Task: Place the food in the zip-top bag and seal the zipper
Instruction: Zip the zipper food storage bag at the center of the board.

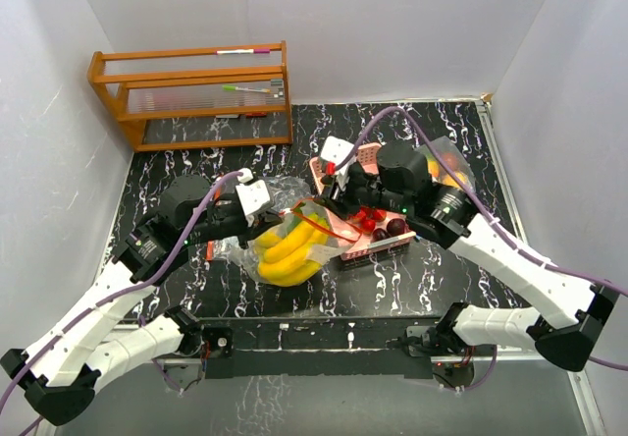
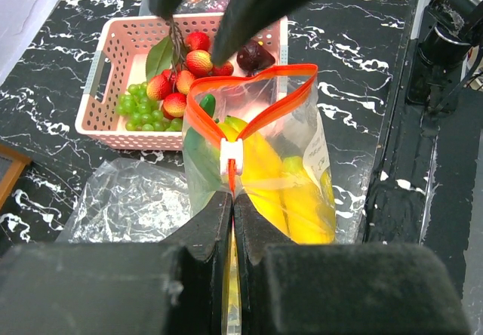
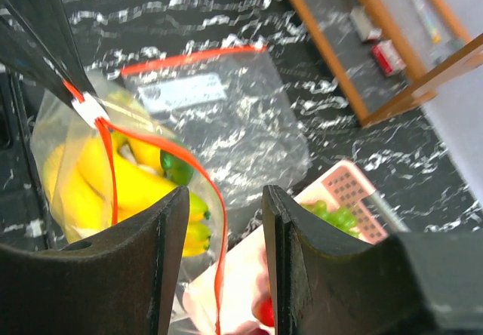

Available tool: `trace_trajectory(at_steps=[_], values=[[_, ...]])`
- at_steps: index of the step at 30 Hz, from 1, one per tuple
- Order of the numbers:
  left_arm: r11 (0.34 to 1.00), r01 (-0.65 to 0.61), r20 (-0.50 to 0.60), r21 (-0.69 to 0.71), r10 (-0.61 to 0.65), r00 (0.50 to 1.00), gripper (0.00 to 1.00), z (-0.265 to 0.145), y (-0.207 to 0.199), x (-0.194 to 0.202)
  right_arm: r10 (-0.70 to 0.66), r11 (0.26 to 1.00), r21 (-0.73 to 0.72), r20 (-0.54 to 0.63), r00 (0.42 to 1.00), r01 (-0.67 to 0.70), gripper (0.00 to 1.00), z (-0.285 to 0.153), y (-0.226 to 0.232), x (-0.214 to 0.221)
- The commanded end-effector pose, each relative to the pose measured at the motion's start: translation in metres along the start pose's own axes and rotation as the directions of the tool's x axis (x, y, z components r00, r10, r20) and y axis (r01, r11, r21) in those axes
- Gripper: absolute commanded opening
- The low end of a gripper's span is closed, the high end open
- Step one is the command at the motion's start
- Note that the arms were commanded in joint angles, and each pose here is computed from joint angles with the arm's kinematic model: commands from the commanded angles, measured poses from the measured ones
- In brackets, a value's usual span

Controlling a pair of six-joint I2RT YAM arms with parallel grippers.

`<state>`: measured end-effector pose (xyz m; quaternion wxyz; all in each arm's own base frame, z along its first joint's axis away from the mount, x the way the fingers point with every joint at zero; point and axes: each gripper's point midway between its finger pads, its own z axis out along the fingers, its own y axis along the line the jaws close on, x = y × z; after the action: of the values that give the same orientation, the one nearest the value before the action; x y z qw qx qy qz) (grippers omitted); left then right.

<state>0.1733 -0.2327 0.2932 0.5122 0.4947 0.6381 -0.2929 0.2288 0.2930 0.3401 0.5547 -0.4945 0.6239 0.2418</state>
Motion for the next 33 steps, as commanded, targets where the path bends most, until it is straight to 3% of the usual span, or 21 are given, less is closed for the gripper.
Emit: trace_trajectory(at_steps=[1, 18, 33], values=[[0.998, -0.059, 0.108, -0.012, 0.06, 0.992, 0.0, -0.007, 0.003, -0.035, 0.032, 0.999, -0.033, -0.031, 0.999, -0.033, 0.46, 0.008, 0.008, 0.016], [0.997, -0.071, 0.12, -0.011, 0.072, 0.99, 0.0, -0.01, 0.002, -0.04, 0.034, 0.999, -0.011, 0.015, 0.999, -0.034, 0.46, 0.037, 0.0, 0.019], [0.997, -0.08, 0.131, -0.014, 0.081, 0.988, 0.0, -0.01, 0.003, -0.042, 0.135, 0.981, -0.158, 0.146, 0.98, -0.112, 0.44, 0.05, 0.029, 0.003]])
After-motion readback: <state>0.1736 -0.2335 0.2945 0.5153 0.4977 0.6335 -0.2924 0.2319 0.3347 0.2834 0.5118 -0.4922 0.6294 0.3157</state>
